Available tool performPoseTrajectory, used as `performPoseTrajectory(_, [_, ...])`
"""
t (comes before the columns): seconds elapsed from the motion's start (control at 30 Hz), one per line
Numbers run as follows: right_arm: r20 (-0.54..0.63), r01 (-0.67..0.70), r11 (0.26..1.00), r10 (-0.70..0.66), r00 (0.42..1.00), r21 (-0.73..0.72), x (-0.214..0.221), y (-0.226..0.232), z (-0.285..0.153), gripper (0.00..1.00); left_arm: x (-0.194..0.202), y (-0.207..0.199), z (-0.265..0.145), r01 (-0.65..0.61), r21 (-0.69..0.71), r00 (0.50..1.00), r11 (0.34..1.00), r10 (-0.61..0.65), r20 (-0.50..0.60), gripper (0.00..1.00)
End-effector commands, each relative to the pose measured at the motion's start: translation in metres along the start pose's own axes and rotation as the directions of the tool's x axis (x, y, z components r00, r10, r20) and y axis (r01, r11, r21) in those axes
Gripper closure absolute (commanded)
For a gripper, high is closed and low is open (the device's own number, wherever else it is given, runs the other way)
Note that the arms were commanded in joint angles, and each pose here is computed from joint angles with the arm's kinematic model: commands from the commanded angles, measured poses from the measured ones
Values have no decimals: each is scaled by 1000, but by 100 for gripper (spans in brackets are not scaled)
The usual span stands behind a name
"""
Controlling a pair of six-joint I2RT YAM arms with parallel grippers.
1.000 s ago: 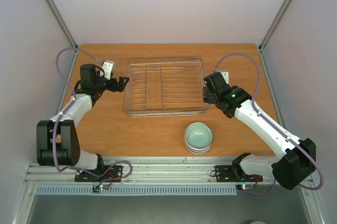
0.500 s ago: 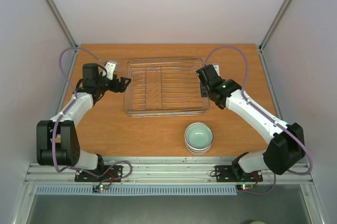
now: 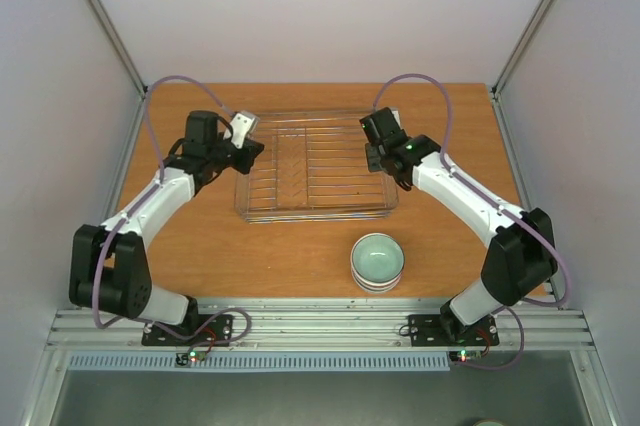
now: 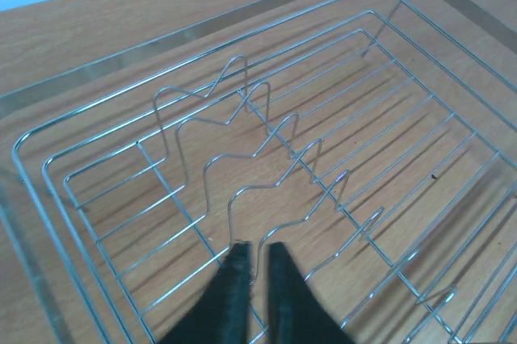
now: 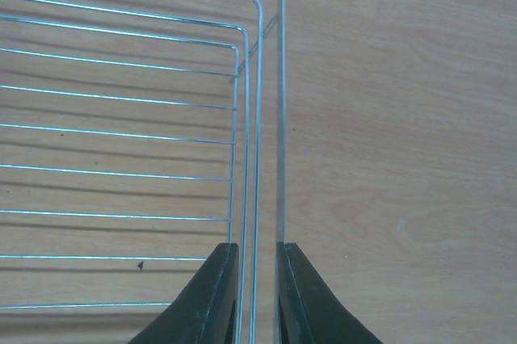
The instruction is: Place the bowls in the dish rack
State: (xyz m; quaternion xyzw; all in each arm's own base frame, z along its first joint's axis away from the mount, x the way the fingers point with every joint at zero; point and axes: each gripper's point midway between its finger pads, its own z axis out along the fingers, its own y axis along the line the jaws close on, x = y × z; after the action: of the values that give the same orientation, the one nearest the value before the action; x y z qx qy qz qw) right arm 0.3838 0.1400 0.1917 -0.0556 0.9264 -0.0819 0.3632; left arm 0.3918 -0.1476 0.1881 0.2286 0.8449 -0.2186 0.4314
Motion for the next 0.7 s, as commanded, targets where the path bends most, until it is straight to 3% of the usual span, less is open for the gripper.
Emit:
performPoseTrajectory(0.0, [2, 29, 998, -29, 1000, -55, -5, 13, -1, 83, -2, 6, 17, -11, -29, 999, 1000, 10, -41, 99])
performPoseTrajectory(0.67, [-42, 42, 985, -50, 998, -166, 5, 35, 5, 84, -24, 75, 121, 23, -155, 980, 988, -53, -191, 100])
